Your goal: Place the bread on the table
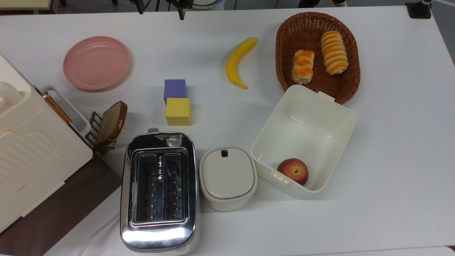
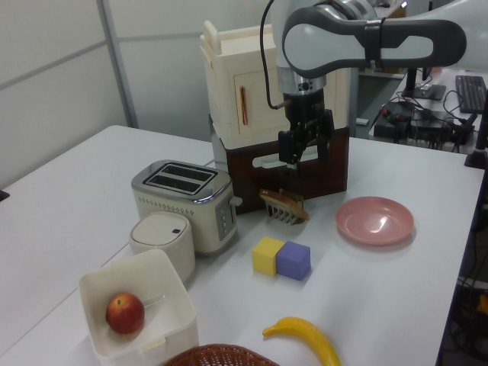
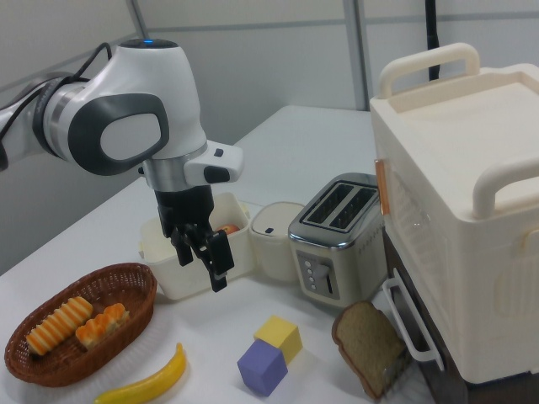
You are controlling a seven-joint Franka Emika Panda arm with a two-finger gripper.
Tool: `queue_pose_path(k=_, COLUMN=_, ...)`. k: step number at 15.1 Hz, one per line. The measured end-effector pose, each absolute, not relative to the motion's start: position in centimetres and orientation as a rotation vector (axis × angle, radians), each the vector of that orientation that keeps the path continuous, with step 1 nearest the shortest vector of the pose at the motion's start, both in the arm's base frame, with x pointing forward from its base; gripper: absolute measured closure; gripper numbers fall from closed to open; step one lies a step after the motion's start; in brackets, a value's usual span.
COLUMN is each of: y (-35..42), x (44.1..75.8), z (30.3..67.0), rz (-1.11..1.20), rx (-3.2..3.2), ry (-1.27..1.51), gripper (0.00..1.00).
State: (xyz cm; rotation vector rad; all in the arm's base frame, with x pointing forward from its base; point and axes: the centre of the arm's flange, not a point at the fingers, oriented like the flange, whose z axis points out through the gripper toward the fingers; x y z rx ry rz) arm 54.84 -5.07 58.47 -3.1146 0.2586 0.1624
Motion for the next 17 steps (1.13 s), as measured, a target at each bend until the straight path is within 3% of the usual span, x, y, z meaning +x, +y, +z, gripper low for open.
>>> queue_pose_path(k=17, y=-4.74, x=54.65, z=58.17, rz=0.203, rx=-3.113, ry=0.249, gripper=0.0)
